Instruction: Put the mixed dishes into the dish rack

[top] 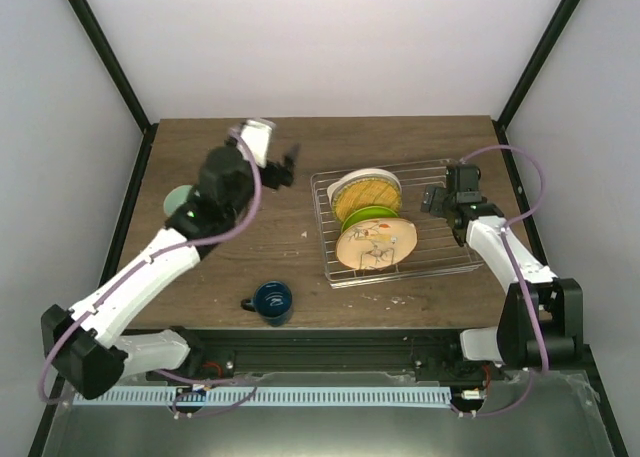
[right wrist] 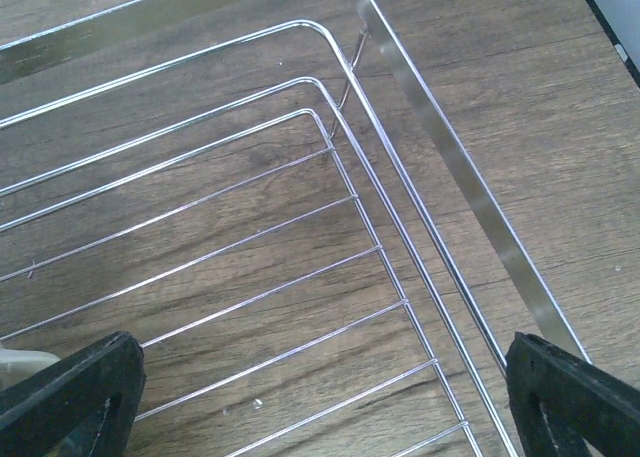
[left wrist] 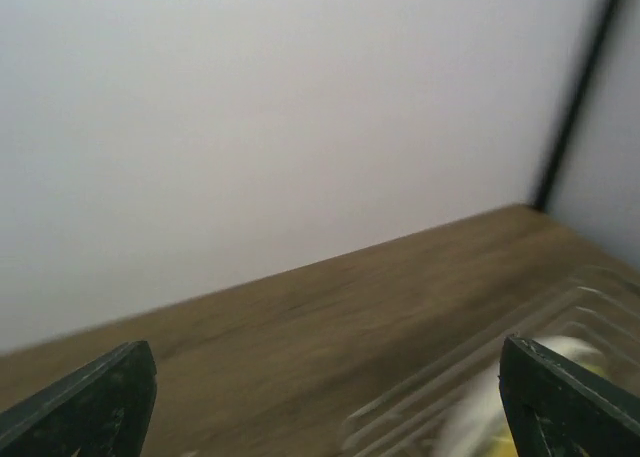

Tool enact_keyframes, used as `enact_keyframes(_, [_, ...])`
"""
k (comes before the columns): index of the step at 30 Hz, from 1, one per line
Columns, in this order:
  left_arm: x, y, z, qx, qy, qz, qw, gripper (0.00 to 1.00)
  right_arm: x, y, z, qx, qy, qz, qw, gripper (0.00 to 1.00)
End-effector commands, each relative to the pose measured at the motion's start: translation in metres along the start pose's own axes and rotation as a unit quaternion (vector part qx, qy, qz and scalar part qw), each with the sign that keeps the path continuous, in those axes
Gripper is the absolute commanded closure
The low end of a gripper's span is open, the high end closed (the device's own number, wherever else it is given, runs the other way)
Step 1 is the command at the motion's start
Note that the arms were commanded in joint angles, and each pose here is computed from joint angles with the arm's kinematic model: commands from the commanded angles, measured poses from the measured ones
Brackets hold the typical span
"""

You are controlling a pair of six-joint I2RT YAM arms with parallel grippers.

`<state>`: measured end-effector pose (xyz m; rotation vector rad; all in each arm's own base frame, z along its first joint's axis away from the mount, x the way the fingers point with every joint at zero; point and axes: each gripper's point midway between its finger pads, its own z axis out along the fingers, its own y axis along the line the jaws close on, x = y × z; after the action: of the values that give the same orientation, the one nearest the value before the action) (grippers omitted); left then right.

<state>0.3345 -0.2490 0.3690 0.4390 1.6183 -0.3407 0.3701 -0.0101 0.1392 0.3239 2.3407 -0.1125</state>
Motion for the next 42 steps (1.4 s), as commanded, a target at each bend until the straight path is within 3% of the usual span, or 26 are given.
enact_keyframes(1, [0.06,0.09,0.0,-0.095,0.137,-0.128,0.978,0.04,-0.018,-0.001,-0.008,-0.003,-0.026,0.009,1.0,0.0])
enact_keyframes(5, [0.116,0.149,-0.013,-0.2,0.237,-0.137,0.941,0.04,-0.017,0.001,-0.008,-0.01,-0.025,0.009,1.0,0.0])
enact_keyframes(11, [0.175,0.172,-0.02,-0.262,0.357,-0.068,0.894,0.02,-0.017,0.003,-0.007,-0.015,-0.026,0.009,0.999,0.0])
enact_keyframes(16, [0.213,0.194,-0.024,-0.307,0.445,-0.014,0.841,0.0,-0.016,0.004,-0.007,-0.018,-0.025,0.009,0.999,0.0])
enact_keyframes(18, [0.223,0.208,-0.028,-0.327,0.462,-0.013,0.824,0.0,-0.016,0.004,-0.007,-0.019,-0.025,0.008,0.999,0.0])
enact_keyframes(23, [0.257,0.238,-0.033,-0.331,0.483,-0.079,0.807,0.0,-0.016,0.006,-0.007,-0.023,-0.024,0.007,0.999,0.0])
enact_keyframes(27, [0.282,0.253,-0.037,-0.355,0.51,-0.075,0.78,0.0,-0.016,0.007,-0.005,-0.026,-0.023,0.007,0.999,0.0])
enact_keyframes(35, [0.326,0.255,-0.032,-0.352,0.539,-0.091,0.76,0.01,-0.014,0.008,-0.003,-0.028,-0.017,0.006,0.999,0.0])
enact_keyframes(38, [0.339,0.255,-0.034,-0.352,0.548,-0.093,0.753,0.06,-0.013,0.008,-0.003,-0.027,-0.016,0.006,0.999,0.0])
enact_keyframes(42, [0.352,0.252,-0.036,-0.34,0.559,-0.106,0.749,0.38,-0.013,0.008,-0.002,-0.027,-0.015,0.006,1.0,0.0])
